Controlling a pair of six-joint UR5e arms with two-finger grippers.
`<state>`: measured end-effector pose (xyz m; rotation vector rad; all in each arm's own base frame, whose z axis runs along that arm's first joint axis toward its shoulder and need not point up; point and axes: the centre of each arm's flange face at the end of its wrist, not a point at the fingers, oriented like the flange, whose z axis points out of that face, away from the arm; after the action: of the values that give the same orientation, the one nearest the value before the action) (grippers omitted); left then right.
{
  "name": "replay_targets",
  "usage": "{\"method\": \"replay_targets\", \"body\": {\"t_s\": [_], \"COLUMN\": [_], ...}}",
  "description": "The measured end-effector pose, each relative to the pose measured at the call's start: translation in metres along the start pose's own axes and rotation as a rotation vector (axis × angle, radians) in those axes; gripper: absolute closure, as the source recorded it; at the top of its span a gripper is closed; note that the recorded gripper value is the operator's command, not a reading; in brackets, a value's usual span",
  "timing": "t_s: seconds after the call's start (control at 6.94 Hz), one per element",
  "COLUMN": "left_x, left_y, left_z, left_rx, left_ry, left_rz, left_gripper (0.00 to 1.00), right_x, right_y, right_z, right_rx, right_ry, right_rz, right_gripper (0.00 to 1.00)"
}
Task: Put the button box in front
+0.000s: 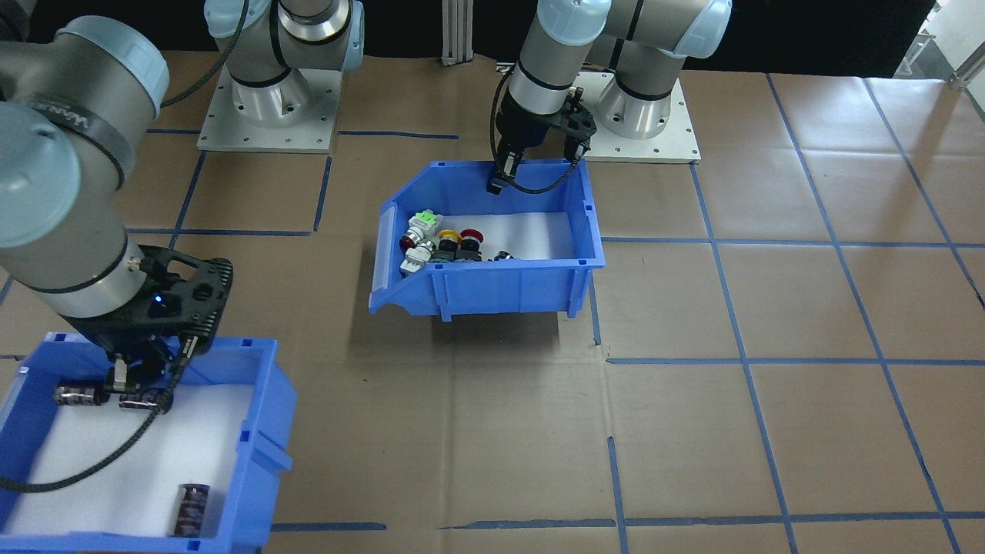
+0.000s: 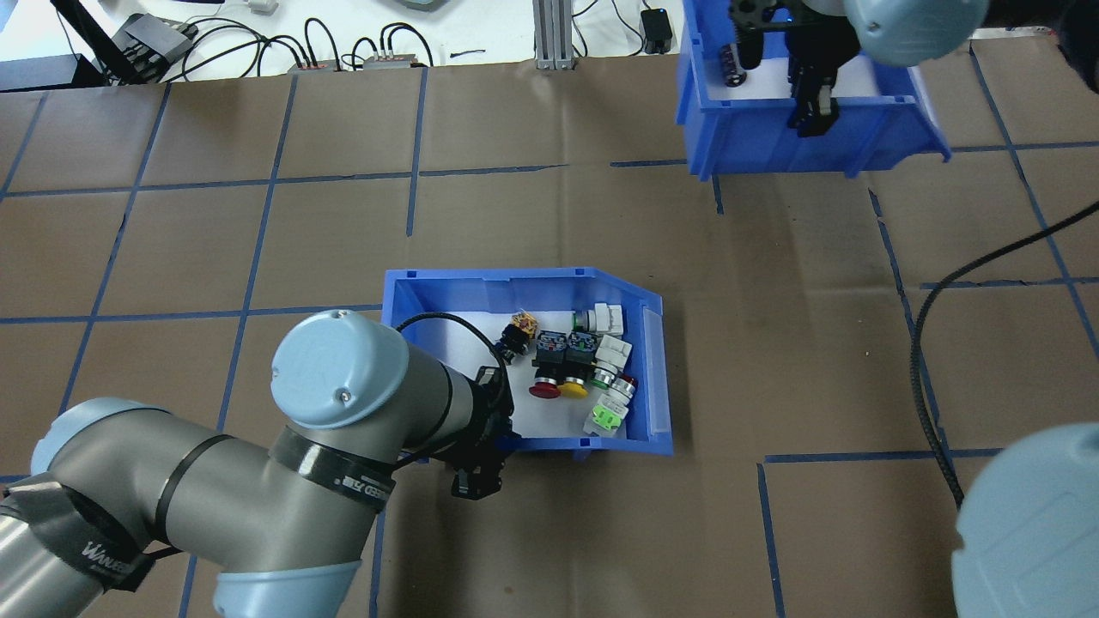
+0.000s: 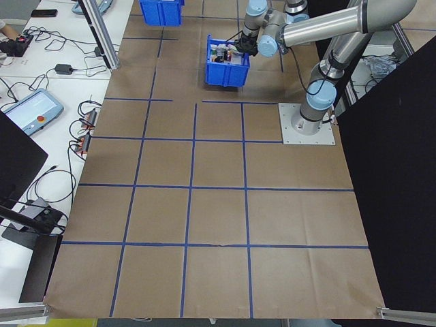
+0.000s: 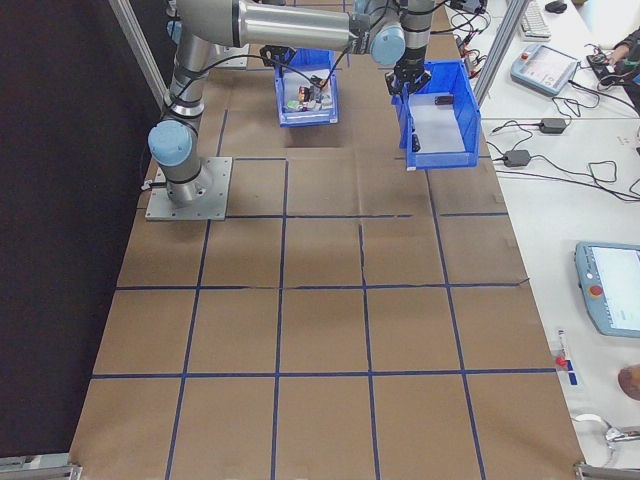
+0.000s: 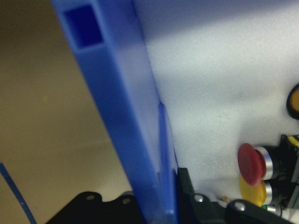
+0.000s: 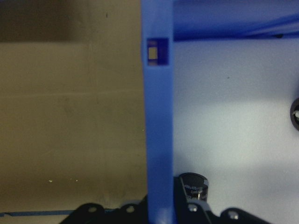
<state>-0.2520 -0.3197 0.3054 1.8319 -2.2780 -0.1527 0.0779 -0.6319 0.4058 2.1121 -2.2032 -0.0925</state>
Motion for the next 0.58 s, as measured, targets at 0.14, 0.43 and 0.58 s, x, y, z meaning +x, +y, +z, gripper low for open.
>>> {"method": "replay_targets", "body": {"t_s": [0.14,0.43,0.58], "left_x": [0.017,0.067,0.105], "left_y": [-0.032,-0.086,-0.101], "left_z": [-0.012,-0.035,-0.039], "left_rx": [0.012,0.026,0.025], "left_ry": [0.005,0.015,0.015], "left_rz": [-0.002,0.007,0.008], "left_gripper": [1.00,1.00,1.00], "right_x": [-0.024,-0.081,-0.107], "right_y": [0.034,0.073,0.084], "right_z": [0.006,0.008,0.008], "right_rx": [-0.007,-0.007,-0.006], "right_ry": [-0.021,-0.043,-0.038], "right_rz": [-0.001,-0.013,-0.027], "right_gripper": [0.98,0.98,0.98]}}
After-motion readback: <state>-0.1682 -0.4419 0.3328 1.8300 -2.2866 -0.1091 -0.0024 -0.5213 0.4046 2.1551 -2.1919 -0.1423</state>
